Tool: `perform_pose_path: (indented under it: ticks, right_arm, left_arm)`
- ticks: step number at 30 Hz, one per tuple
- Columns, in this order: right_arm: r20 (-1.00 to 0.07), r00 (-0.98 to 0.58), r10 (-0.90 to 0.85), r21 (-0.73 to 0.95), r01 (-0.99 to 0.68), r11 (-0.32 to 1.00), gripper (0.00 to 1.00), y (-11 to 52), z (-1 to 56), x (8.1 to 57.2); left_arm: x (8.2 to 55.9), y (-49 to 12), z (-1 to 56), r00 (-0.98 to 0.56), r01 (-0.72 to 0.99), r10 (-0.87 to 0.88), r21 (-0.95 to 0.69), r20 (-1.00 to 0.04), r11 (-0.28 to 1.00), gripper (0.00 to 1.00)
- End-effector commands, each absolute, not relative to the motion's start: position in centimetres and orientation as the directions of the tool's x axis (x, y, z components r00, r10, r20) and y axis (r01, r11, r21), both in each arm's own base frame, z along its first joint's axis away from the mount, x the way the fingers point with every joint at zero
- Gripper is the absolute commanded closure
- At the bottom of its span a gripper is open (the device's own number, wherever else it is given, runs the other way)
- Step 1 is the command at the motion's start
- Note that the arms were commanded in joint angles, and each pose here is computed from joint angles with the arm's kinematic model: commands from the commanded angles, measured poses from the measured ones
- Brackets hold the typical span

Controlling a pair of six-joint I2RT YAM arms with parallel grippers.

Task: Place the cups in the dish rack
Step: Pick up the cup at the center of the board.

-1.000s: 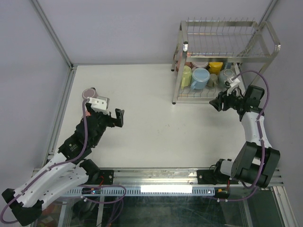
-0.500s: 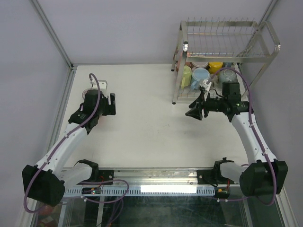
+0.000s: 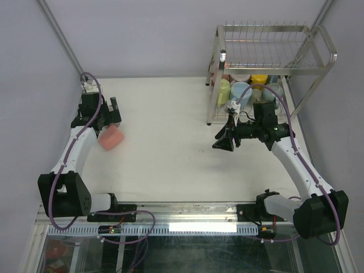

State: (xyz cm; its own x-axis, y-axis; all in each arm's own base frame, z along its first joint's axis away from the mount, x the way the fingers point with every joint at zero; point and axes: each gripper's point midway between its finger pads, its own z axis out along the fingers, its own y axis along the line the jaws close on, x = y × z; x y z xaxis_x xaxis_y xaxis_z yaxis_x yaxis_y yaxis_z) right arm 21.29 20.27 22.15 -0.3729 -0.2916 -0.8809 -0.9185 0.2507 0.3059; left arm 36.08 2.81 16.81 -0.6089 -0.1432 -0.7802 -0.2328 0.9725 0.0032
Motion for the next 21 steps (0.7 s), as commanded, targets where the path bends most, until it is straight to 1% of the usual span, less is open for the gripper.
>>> perform_pose_path:
  ticks: [1, 5, 11, 15, 21]
  right_arm:
    - [-0.907, -0.33, -0.26, 0.28, -0.936, 0.213, 0.44, 20.7, 23.6, 20.7]
    - [-0.913, -0.316, -0.26, 0.265, -0.941, 0.212, 0.44, 20.6, 23.7, 20.4]
    - [-0.917, -0.301, -0.263, 0.249, -0.945, 0.213, 0.43, 20.5, 23.8, 20.4]
    - [-0.915, -0.302, -0.267, 0.25, -0.945, 0.212, 0.43, 20.5, 23.6, 20.4]
    - [-0.913, -0.308, -0.269, 0.258, -0.944, 0.207, 0.43, 20.5, 23.5, 20.4]
  left_arm:
    - [40.5, 4.0, 20.2, -0.503, -0.202, -0.203, -0.115, -0.84, 0.973, 0.01]
    - [42.7, 5.4, 17.9, -0.558, -0.2, -0.205, -0.11, -0.804, 0.974, 0.01]
    - [44.8, 6.1, 15.6, -0.612, -0.162, -0.2, -0.126, -0.765, 0.979, 0.01]
    - [45.8, 6.1, 14.2, -0.651, -0.147, -0.196, -0.132, -0.733, 0.98, 0.01]
    - [46.5, 6.9, 12.1, -0.691, -0.171, -0.193, -0.102, -0.697, 0.98, 0.01]
